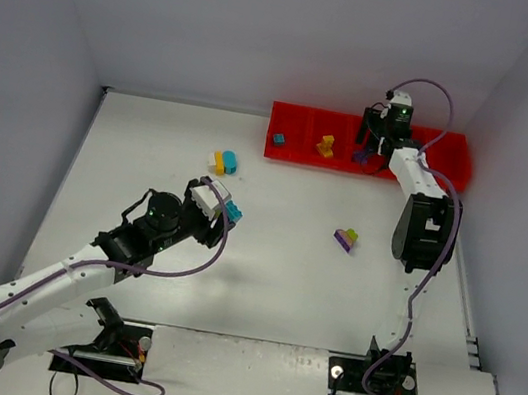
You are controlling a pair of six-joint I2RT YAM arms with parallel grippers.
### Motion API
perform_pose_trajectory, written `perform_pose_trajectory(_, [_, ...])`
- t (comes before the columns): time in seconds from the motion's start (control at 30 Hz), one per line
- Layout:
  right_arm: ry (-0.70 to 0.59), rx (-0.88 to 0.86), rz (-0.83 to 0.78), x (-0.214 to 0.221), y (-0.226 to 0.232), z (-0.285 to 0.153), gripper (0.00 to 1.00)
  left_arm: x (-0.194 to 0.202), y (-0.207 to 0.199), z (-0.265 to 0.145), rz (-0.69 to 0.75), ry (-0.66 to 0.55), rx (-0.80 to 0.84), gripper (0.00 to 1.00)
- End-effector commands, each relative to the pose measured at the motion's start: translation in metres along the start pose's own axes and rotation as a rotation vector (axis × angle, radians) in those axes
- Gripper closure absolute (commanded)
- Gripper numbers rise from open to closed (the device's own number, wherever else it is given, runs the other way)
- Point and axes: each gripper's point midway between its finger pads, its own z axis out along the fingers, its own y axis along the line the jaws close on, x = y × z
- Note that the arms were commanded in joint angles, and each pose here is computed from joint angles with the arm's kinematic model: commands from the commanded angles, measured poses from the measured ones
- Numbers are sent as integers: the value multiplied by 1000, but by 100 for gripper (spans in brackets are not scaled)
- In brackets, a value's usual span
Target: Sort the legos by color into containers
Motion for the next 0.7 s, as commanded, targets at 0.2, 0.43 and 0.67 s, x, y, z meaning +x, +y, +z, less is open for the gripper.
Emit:
perform_pose_trajectory(0.2, [-216, -304, 53, -100, 66, -111, 29, -30, -2, 10, 65, -101, 21, 100])
perform_pose_trajectory(0.43, [-112, -719, 23, -53, 190, -218, 29, -48, 4, 19, 151, -137, 11, 100])
perform_pose_trajectory(0.67, [64, -1008, 17, 13, 256, -294, 28, -62, 5, 24, 182, -162, 18, 100])
